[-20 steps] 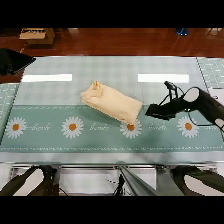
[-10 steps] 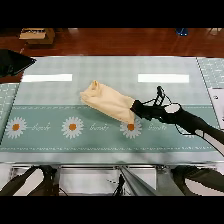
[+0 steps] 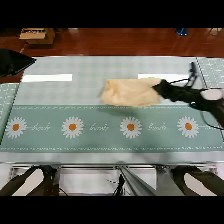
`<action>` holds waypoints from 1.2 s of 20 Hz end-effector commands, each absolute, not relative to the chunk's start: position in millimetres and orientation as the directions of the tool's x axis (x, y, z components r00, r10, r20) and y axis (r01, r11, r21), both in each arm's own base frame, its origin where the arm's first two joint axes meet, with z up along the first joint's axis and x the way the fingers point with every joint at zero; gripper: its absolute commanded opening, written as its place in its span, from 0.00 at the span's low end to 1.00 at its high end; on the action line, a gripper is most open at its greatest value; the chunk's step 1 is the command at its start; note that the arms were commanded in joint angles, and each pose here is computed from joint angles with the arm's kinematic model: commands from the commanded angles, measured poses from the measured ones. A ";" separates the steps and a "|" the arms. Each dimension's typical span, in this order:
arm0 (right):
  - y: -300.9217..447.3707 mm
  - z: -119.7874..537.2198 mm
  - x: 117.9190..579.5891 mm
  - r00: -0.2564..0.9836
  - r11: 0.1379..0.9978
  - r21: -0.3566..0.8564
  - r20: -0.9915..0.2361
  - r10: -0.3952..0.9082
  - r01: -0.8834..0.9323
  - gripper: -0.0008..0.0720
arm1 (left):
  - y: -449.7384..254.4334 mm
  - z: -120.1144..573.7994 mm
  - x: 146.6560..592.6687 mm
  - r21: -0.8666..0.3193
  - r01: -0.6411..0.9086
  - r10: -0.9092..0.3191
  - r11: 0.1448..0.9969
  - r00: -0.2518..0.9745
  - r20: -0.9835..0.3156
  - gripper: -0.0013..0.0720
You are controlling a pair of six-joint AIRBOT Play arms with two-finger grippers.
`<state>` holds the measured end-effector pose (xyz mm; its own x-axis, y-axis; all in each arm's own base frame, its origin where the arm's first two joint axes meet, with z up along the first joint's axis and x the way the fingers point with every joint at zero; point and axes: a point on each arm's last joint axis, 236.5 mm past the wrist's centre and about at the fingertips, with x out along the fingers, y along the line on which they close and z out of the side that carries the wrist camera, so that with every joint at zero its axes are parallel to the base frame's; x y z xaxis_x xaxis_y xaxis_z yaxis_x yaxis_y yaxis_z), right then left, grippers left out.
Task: Fold the shirts.
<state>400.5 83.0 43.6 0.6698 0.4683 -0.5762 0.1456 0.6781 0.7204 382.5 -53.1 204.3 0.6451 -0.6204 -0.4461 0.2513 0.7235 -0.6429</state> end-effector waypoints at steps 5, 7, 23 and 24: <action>-122.0 57.3 262.4 0.596 0.662 0.494 -0.798 0.087 0.564 0.05 | -37.6 173.8 410.3 -0.676 0.176 -0.601 0.716 0.649 -0.467 0.29; -159.7 47.0 213.3 0.500 0.594 0.386 -0.865 -0.031 0.706 0.05 | -35.2 160.4 415.9 -0.691 0.154 -0.607 0.707 0.633 -0.480 0.29; -216.6 53.4 -70.7 -0.499 0.187 -0.532 -0.844 -0.195 0.826 0.05 | -24.1 129.4 433.3 -0.690 0.124 -0.598 0.713 0.622 -0.506 0.29; -213.5 54.0 -78.3 -0.505 0.155 -0.531 -0.845 -0.179 0.833 0.05 | -23.9 129.4 433.8 -0.688 0.126 -0.596 0.715 0.623 -0.506 0.28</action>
<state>-40.8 -220.5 41.5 -0.3911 -0.2158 -0.8947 0.8672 0.2391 -0.4368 432.4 -25.3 129.3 0.6178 -0.6011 -0.5070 0.1224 0.7104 -0.6931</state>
